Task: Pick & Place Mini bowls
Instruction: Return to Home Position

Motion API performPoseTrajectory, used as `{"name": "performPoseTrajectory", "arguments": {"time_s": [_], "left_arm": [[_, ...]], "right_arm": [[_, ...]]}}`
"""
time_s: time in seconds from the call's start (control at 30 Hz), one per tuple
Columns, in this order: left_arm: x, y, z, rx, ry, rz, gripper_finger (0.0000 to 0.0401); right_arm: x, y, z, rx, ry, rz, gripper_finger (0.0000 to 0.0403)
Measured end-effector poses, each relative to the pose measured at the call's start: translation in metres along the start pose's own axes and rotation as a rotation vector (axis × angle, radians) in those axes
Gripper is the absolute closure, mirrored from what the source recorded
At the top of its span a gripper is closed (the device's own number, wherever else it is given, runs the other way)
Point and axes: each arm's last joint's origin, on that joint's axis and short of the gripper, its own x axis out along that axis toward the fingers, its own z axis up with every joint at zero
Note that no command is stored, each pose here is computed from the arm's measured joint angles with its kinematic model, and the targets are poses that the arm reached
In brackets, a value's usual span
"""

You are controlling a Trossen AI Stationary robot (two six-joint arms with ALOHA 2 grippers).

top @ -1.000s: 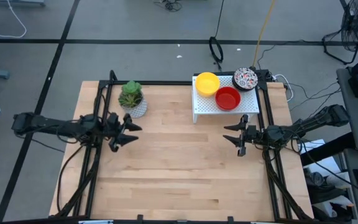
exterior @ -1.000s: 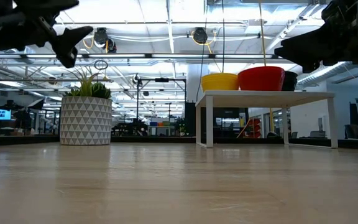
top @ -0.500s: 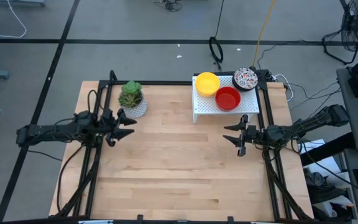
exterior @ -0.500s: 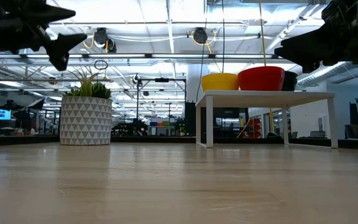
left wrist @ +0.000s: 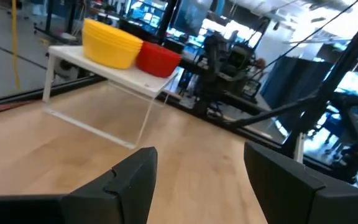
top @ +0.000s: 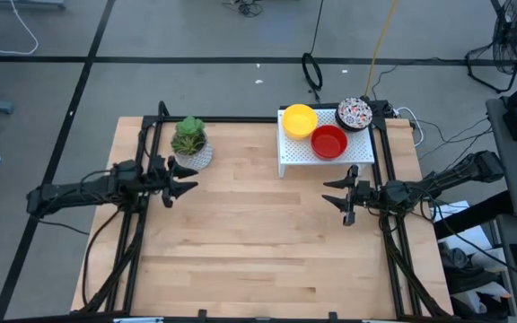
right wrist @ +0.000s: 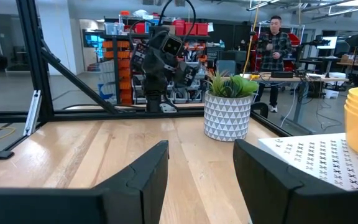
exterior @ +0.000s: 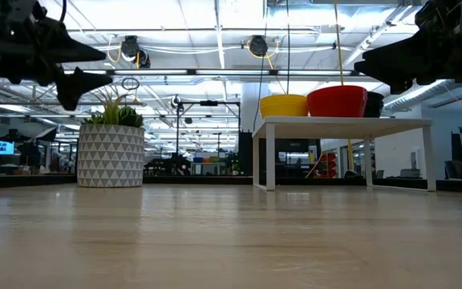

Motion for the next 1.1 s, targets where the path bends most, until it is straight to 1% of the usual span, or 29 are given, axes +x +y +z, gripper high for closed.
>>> {"name": "performPoseTrajectory", "arguments": {"time_s": [0.13,0.27,0.37,0.53,0.67,0.93,1.1], "left_arm": [[0.001,0.0,-0.004,0.017,0.001,0.005,0.0157],[0.002,0.005,-0.017,0.027,0.023,0.015,0.0157],[0.002,0.006,-0.018,0.027,0.021,0.05,0.0157],[0.002,0.006,-0.017,0.041,0.018,0.05,0.0157],[0.001,0.007,-0.02,0.034,0.045,0.066,0.0157],[0.001,0.008,-0.023,-0.071,0.07,0.081,0.0157],[0.001,0.008,-0.023,-0.062,0.07,0.081,0.0157]], "right_arm": [[0.0,0.0,0.0,0.0,0.0,0.0,0.0234],[0.0,0.0,0.0,0.0,0.0,0.0,0.0234],[0.0,0.0,0.0,0.0,0.0,0.0,0.0234],[0.0,0.0,0.001,0.002,-0.004,0.0,0.0234],[-0.003,-0.002,0.006,0.022,-0.047,-0.001,0.0234],[-0.011,-0.006,0.018,0.071,-0.15,-0.004,0.0234],[-0.017,-0.009,0.026,0.105,-0.221,-0.006,0.0234]]}}
